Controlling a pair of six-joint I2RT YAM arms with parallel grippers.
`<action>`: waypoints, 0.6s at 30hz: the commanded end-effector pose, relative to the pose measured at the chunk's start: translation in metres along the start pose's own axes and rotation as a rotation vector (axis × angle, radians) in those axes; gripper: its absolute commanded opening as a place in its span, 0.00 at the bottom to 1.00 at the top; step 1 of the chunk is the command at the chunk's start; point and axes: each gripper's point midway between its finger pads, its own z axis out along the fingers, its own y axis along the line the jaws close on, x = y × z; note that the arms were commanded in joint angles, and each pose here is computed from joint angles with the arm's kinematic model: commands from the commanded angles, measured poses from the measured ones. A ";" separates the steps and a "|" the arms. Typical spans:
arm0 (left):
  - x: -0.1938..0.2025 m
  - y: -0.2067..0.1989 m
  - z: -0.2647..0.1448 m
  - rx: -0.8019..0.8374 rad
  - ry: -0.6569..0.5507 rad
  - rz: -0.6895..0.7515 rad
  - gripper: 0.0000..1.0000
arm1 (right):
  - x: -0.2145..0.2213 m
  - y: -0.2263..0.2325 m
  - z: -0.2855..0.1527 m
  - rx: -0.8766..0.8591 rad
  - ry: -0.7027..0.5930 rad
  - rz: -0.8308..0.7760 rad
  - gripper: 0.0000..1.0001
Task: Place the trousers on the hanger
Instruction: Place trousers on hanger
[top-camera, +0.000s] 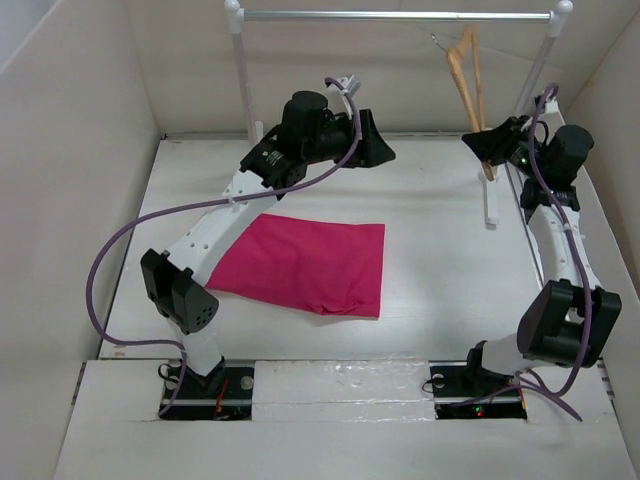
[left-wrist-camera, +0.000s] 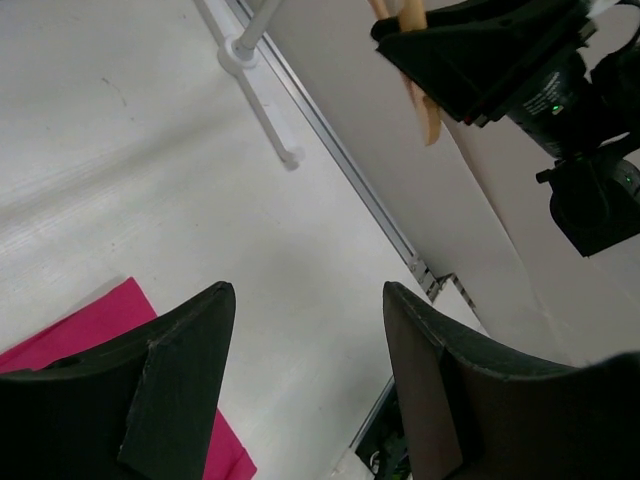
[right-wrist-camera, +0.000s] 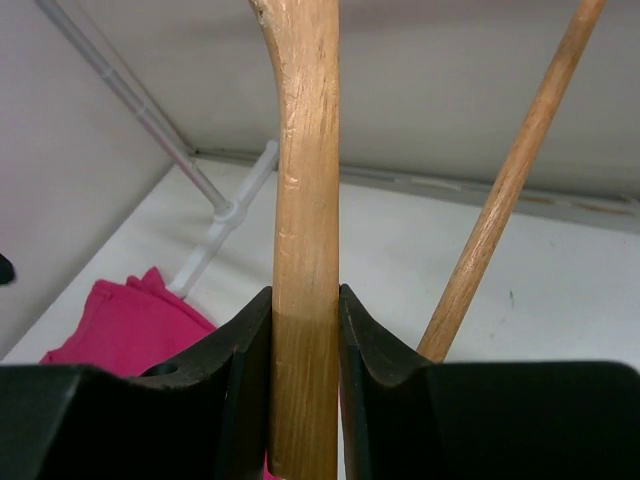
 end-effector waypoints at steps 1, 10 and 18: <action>-0.014 -0.024 -0.002 0.067 -0.040 0.013 0.57 | -0.066 0.046 -0.009 -0.178 -0.217 -0.197 0.00; -0.029 -0.047 0.005 0.106 -0.167 -0.034 0.62 | 0.014 0.043 -0.020 -0.096 -0.040 -0.148 0.00; -0.025 -0.029 0.053 -0.065 -0.249 -0.018 0.63 | 0.068 0.068 -0.029 -0.114 0.062 -0.101 0.00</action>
